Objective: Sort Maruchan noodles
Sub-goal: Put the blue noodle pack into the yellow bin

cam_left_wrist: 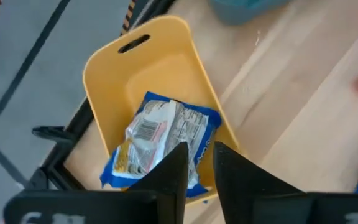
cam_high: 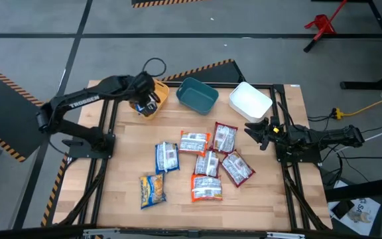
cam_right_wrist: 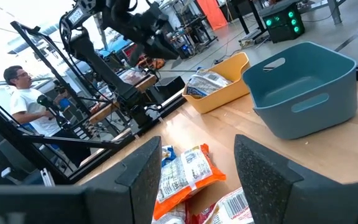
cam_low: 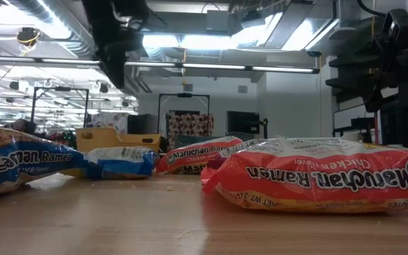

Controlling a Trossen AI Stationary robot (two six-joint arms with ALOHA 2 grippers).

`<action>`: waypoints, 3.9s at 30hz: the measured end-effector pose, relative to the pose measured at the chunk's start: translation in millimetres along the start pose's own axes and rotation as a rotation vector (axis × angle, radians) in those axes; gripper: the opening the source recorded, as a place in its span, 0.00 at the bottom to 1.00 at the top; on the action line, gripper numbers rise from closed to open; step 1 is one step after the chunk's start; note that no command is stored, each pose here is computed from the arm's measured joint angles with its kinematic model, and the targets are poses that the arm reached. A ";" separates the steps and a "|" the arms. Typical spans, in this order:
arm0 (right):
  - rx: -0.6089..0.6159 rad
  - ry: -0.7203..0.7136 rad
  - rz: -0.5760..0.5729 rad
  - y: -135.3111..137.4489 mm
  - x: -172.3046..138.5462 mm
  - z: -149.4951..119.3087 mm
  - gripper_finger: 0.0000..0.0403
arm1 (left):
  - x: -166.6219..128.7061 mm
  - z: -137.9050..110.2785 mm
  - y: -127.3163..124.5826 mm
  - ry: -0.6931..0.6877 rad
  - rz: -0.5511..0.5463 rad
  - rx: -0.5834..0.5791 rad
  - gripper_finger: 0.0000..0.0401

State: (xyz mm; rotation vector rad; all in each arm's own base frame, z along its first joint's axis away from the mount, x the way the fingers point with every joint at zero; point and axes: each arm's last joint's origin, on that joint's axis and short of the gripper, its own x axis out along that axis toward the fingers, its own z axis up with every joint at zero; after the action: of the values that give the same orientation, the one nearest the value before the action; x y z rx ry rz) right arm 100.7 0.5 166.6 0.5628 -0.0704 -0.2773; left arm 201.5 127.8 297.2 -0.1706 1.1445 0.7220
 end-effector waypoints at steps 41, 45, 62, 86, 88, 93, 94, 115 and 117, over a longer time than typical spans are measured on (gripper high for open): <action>0.001 0.000 0.000 0.0 0.0 0.0 0.47 | 131.9 24.0 -10.6 0.298 -0.015 -0.117 0.20; 0.002 0.000 0.000 0.0 0.0 0.0 0.47 | 111.6 34.7 0.0 0.364 -0.003 -0.054 0.20; 0.001 0.000 0.000 0.0 0.0 0.0 0.47 | 45.9 53.1 26.3 0.546 0.012 0.015 0.38; -0.002 0.000 0.001 0.0 0.0 0.0 0.47 | 67.0 30.5 49.7 0.666 0.090 -0.066 0.54; -0.001 0.000 0.001 0.0 0.0 0.0 0.47 | 73.7 25.1 38.9 0.681 0.086 -0.033 0.54; -0.002 0.001 0.001 0.0 0.0 0.0 0.47 | 90.9 12.9 21.9 0.680 0.100 -0.041 0.54; -0.002 0.000 0.001 0.0 0.0 0.0 0.47 | 93.9 10.9 20.0 0.679 0.094 -0.054 0.54; -0.003 0.000 0.000 0.0 0.0 0.0 0.47 | 128.5 14.6 0.2 0.460 -0.234 -0.413 0.54; -0.003 0.000 0.000 0.0 0.0 0.0 0.47 | 129.9 19.3 -0.7 0.420 -0.279 -0.448 0.54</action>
State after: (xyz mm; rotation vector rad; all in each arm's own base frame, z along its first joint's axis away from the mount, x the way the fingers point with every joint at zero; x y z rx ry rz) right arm 100.7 0.5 166.6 0.5601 -0.0699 -0.2777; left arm 245.1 192.9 191.7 -0.8765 1.3049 0.7007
